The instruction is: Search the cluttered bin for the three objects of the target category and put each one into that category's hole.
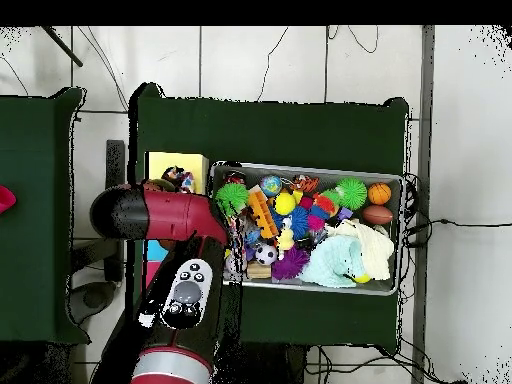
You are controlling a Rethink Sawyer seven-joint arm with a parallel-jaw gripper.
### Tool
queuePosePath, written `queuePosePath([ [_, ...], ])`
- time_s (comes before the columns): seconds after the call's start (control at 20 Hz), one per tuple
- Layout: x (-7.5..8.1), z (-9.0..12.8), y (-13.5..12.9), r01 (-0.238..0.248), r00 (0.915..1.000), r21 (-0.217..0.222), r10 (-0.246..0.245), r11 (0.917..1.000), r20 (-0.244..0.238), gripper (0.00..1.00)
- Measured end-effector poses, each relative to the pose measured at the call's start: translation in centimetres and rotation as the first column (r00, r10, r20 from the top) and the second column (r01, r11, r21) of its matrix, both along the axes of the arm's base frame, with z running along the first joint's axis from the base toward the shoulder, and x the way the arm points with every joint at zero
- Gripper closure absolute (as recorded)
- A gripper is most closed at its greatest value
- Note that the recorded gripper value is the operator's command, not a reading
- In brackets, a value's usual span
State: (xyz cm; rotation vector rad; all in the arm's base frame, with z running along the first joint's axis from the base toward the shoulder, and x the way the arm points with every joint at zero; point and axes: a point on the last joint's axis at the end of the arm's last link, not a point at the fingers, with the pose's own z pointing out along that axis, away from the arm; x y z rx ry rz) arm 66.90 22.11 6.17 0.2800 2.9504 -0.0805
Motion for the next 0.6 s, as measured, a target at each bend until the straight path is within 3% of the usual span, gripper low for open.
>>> queuePosePath([
  [0.6,0.2,1.3,0.1,-0.005,0.9989,-0.013,0.004,0.9999,-0.046,1.00],
])
